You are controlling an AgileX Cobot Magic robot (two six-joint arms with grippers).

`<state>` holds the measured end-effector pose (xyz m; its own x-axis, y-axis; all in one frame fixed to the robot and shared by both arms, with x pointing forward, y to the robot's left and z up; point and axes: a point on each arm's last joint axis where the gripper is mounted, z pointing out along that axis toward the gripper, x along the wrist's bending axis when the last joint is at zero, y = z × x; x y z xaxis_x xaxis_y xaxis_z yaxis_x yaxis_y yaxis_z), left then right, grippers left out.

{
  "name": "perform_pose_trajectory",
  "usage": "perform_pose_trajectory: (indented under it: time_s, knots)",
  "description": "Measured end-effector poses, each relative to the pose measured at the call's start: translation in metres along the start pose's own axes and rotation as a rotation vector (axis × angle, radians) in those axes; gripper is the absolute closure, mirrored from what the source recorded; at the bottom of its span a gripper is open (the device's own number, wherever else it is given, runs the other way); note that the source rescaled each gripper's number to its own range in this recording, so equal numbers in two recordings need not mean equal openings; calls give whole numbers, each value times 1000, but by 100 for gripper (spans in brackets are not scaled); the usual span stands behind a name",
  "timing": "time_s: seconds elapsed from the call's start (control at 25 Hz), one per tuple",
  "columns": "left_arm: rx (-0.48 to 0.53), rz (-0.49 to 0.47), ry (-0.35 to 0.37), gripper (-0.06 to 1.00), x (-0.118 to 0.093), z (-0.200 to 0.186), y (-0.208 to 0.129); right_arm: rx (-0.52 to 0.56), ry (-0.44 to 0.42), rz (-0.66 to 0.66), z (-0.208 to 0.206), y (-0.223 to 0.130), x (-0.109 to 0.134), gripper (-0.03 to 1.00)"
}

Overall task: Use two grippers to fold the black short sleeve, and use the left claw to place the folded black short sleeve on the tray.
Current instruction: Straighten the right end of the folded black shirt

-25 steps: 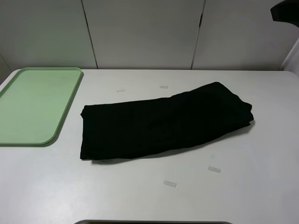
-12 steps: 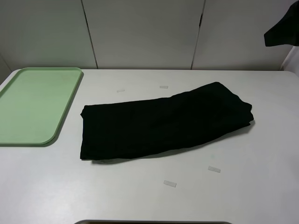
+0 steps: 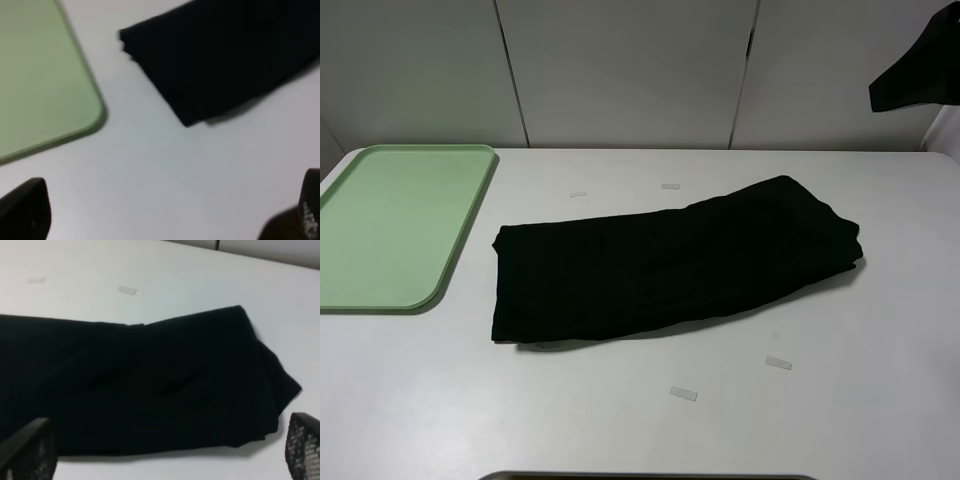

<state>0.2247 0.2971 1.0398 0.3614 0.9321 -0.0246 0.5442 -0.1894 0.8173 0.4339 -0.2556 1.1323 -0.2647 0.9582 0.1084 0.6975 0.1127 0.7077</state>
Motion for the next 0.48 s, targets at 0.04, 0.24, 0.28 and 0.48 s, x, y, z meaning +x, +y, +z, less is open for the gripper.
perform_pose_trajectory:
  time_s: [0.04, 0.24, 0.28, 0.48]
  knots:
    - [-1, -19, 27, -6, 0, 0, 0, -1, 3, 3, 0, 0, 0, -3]
    - [-4, -85, 121, -6, -2, 1, 1, 3, 27, -5, 0, 0, 5, -3]
    - [-4, -90, 127, -6, -2, 1, 1, 6, 37, -14, 1, -1, 8, -3]
    - [-4, -93, 134, -6, -2, 1, 1, 14, 77, -52, 1, -2, 19, -3]
